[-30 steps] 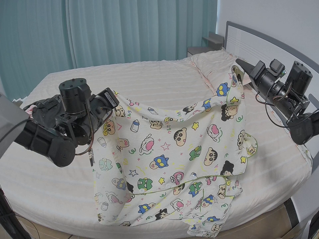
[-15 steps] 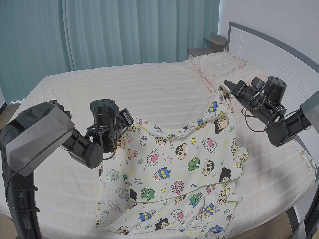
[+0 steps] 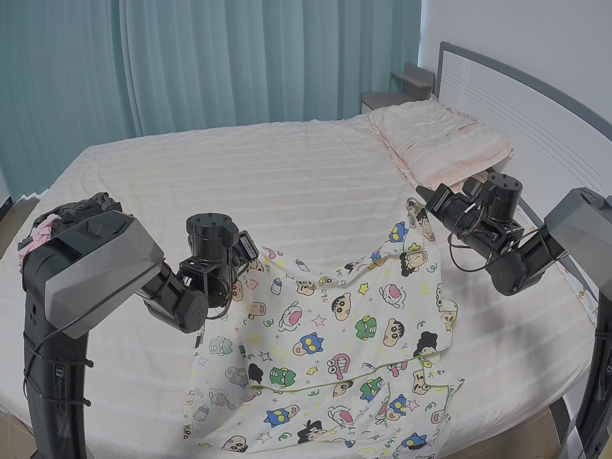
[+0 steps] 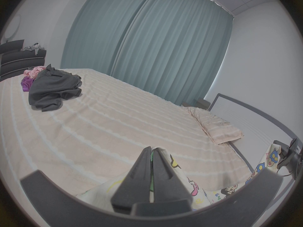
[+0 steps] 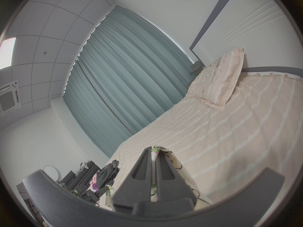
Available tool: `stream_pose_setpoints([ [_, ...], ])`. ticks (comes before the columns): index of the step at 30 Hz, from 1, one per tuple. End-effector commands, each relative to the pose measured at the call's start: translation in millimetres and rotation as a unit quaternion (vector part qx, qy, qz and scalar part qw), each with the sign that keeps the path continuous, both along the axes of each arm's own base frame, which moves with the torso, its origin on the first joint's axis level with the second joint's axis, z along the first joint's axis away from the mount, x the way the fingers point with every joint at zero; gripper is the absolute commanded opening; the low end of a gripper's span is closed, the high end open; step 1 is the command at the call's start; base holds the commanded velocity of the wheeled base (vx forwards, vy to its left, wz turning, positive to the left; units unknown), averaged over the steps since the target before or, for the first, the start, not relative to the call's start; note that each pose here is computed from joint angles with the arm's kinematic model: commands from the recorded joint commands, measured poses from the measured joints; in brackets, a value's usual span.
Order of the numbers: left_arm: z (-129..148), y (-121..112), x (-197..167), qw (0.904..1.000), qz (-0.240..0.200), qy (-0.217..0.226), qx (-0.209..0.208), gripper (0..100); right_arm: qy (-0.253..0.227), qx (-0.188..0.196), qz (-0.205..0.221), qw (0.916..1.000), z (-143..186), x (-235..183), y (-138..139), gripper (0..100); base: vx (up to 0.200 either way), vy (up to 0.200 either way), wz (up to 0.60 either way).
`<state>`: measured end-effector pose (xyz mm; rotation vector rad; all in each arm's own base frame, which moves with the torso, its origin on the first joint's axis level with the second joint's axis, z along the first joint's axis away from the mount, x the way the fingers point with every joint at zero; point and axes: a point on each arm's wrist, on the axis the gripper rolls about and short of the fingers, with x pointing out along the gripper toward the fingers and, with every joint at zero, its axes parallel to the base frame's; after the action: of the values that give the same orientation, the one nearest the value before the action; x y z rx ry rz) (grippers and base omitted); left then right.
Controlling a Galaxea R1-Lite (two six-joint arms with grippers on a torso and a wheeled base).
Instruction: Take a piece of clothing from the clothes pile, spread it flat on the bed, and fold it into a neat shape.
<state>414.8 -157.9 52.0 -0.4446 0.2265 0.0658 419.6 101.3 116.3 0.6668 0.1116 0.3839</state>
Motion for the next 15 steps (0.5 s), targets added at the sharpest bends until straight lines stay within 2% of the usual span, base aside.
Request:
stream_pose_setpoints([
  [1,-15,2,1,0.9998,0.002,0.017,0.007,0,0.019,-0.004,0.000,0.9998,-19,5,2,0,0.200,0.000,0.00],
  [3,-20,2,2,0.9998,0.002,0.020,0.009,0,0.022,-0.005,0.001,0.9997,-21,5,3,0,0.200,0.000,0.00],
  [5,-36,-1,7,0.9995,0.003,0.029,0.016,0,0.030,-0.007,0.000,0.9995,-31,9,3,0,0.000,0.000,0.00],
  [15,-47,-1,16,0.9991,0.022,0.031,0.021,0,0.055,-0.014,-0.013,0.9983,-62,22,6,0,0.000,0.000,0.00],
])
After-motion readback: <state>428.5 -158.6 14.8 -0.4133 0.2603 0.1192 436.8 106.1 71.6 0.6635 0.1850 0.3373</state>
